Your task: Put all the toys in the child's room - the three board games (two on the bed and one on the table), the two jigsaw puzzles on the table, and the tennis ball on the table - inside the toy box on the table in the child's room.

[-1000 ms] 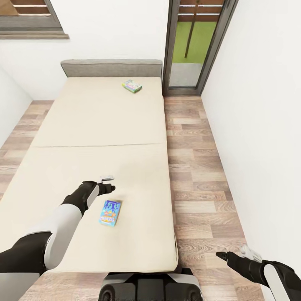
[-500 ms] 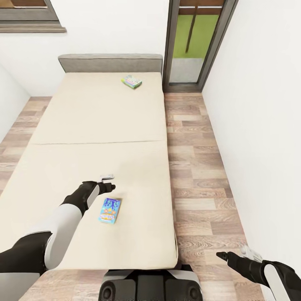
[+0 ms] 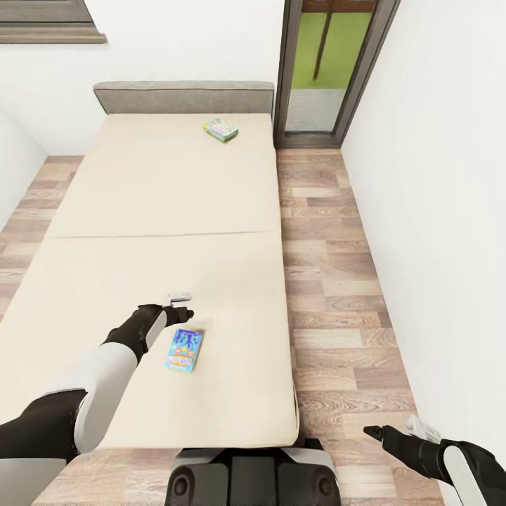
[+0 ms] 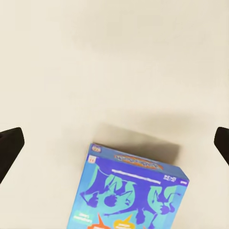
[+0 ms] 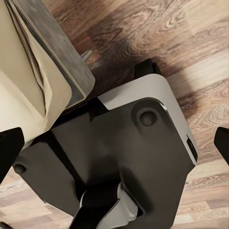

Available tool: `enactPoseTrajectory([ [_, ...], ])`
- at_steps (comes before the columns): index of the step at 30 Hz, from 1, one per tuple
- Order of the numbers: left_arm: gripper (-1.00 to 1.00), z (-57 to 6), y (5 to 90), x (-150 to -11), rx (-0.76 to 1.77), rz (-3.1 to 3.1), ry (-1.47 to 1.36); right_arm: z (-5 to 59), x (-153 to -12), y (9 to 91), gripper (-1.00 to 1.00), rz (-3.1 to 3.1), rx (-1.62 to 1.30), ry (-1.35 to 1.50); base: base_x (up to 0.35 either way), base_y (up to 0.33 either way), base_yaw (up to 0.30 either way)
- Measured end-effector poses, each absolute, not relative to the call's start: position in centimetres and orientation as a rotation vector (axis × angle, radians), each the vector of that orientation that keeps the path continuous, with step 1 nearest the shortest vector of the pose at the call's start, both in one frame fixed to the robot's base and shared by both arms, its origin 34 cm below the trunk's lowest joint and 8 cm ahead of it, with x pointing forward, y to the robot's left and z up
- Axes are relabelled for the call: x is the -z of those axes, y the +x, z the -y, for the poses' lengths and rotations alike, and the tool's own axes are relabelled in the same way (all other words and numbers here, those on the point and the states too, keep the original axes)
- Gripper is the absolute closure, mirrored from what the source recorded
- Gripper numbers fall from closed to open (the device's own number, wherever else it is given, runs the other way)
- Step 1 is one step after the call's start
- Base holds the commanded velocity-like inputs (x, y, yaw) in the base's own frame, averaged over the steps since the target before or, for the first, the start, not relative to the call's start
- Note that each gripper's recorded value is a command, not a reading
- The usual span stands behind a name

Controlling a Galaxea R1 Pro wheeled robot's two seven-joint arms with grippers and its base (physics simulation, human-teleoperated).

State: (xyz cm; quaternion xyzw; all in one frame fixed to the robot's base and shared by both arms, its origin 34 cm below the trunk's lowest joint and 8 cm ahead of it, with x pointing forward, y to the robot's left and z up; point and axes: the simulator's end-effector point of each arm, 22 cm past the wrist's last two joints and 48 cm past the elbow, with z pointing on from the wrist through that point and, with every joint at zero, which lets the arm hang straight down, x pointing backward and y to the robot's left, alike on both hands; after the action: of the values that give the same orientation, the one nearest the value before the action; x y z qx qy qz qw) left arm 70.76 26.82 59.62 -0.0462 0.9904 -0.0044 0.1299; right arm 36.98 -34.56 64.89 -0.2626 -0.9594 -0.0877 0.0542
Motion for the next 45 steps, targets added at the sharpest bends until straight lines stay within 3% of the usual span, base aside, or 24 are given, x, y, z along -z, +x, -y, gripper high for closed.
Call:
enactPoseTrajectory([
  [45,-1.00,-27.0,69.0,-56.0,0.005,-2.919,-0.140,34.6,-63.1,34.3,-1.00,2.845,0.231,-0.791,0.000,0.000,0.000],
])
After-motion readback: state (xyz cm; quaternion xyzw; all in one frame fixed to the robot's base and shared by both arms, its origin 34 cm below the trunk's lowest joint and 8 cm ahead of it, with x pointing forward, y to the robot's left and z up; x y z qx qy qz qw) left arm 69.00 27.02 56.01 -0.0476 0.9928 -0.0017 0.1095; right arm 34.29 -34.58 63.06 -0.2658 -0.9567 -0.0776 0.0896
